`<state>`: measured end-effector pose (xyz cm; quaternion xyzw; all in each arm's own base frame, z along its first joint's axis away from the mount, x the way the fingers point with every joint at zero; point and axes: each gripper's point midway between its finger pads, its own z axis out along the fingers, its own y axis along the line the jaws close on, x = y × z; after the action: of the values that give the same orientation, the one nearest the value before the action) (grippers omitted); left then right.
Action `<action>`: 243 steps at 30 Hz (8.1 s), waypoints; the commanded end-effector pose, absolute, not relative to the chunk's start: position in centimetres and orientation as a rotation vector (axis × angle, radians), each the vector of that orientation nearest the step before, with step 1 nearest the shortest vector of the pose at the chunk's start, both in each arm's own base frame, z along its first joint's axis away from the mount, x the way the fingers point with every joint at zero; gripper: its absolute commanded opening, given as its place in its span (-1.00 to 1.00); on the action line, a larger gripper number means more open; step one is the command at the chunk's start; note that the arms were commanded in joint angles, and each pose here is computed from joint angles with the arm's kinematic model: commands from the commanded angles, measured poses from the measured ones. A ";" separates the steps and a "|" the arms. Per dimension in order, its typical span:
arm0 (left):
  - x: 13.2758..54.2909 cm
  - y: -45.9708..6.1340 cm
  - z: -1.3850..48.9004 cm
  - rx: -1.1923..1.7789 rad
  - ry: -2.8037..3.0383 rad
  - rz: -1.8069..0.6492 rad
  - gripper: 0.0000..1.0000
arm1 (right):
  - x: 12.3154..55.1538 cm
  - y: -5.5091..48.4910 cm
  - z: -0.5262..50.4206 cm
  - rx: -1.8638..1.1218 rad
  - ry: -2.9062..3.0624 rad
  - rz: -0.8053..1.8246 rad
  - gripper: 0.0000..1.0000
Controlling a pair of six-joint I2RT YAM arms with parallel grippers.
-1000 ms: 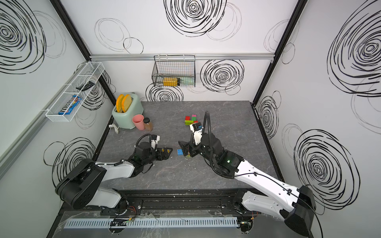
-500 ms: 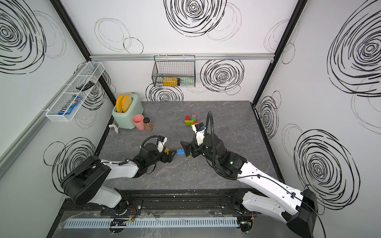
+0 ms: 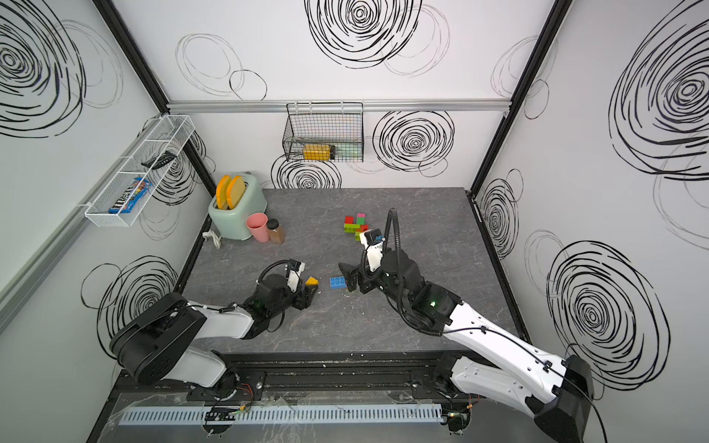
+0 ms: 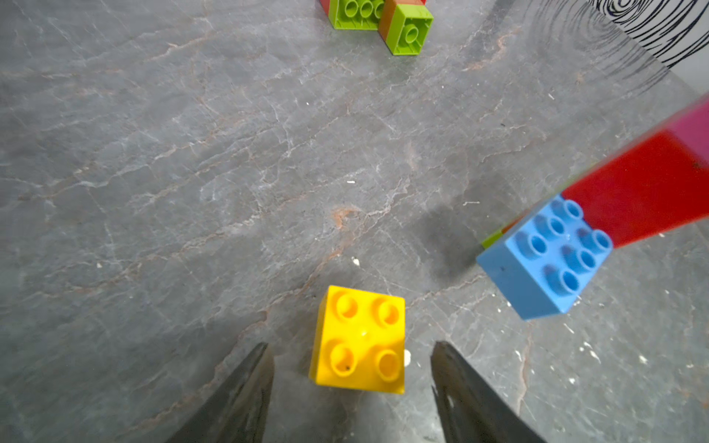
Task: Assemble the number 4 with lego
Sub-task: Pick up the lego brick from the center of the board, then assemble the lego brick with the lego brick.
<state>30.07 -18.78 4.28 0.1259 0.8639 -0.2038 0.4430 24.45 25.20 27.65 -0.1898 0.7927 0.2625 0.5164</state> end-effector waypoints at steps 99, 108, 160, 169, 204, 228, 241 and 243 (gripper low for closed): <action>28.3 -25.0 16.9 0.683 1.678 -0.700 -1.00 | 26.2 26.5 1.5 -0.769 2.344 0.132 -1.00; 29.2 -24.8 15.3 0.734 1.715 -0.627 -1.00 | 26.0 27.1 1.5 -0.765 2.347 0.177 -1.00; 29.3 -26.2 9.8 0.969 1.872 -0.657 -1.00 | 26.0 26.6 0.5 -0.764 2.373 0.183 -1.00; 29.1 -25.8 8.0 0.964 1.934 -0.627 -1.00 | 25.7 26.7 0.5 -0.768 2.372 0.203 -1.00; 23.6 -25.9 2.4 0.959 2.086 -0.796 -1.00 | 24.7 26.4 0.1 -0.956 2.386 0.306 -1.00; 22.9 -27.5 1.2 1.080 2.133 -0.787 -1.00 | 23.1 24.8 -2.3 -0.853 2.509 0.295 -1.00; 24.4 -28.8 4.4 1.088 2.036 -0.833 -0.06 | 23.5 24.2 -1.8 -0.808 2.497 0.264 -1.00; 24.9 -29.1 6.8 1.075 1.943 -0.875 0.08 | 23.9 24.2 -1.4 -0.791 2.486 0.255 -1.00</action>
<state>29.23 -28.46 8.88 0.3823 0.7566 -0.2810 0.4500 30.24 28.83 7.96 -0.2585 0.8476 0.1565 0.4361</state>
